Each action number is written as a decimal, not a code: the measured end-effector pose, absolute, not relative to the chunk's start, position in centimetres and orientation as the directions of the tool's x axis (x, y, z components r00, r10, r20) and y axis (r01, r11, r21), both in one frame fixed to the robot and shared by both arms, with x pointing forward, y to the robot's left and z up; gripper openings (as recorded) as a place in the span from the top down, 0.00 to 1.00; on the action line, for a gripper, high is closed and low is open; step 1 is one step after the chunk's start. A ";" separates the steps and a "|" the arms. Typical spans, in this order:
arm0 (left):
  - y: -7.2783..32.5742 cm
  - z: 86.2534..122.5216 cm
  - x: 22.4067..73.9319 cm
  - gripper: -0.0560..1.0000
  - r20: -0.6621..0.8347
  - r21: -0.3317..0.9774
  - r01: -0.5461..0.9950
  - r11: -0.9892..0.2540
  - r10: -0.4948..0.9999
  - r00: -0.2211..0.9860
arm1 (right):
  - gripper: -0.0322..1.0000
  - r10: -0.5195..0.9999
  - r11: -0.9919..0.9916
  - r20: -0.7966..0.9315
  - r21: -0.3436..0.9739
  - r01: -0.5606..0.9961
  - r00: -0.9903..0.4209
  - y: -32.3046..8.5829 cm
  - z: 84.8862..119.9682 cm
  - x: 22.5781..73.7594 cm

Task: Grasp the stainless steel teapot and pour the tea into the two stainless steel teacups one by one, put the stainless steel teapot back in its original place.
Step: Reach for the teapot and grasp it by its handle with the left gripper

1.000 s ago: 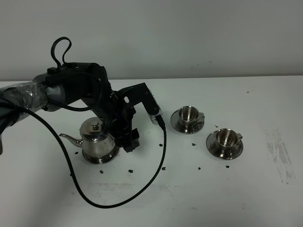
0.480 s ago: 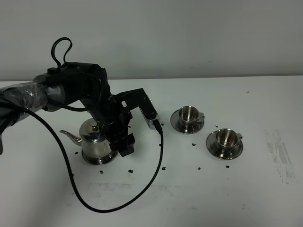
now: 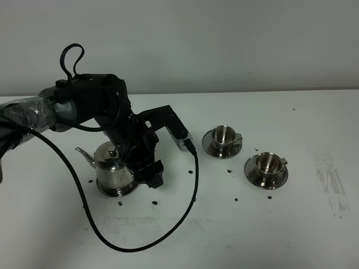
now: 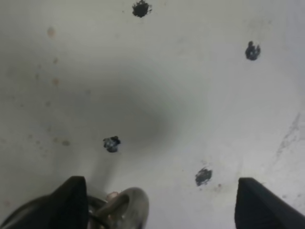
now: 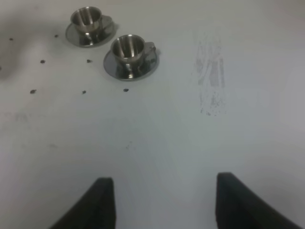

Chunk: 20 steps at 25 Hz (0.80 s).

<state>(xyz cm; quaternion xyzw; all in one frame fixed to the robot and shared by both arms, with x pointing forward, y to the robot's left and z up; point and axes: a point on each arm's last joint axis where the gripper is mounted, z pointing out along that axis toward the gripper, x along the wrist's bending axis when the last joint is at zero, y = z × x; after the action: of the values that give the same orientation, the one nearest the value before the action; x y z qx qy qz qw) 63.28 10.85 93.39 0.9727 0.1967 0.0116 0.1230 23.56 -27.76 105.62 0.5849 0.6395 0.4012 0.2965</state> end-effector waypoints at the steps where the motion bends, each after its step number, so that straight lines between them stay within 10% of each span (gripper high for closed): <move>1: 10.9 93.7 63.2 0.36 -0.026 0.247 0.384 -0.890 0.390 0.921 | 0.51 0.986 -0.006 0.090 0.860 0.510 -0.140 -27.8 105.6 23.6; 20: 11.3 95.6 61.6 0.36 -0.141 0.172 0.477 -0.862 0.458 0.878 | 0.51 0.986 -0.006 0.090 0.860 0.510 -0.140 -27.8 105.6 23.6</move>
<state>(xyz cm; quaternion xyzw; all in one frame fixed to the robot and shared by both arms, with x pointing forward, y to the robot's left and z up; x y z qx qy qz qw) 61.58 11.30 95.59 0.9637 0.2426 -0.0477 0.1010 23.56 -27.76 105.62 0.5849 0.6395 0.4012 0.2965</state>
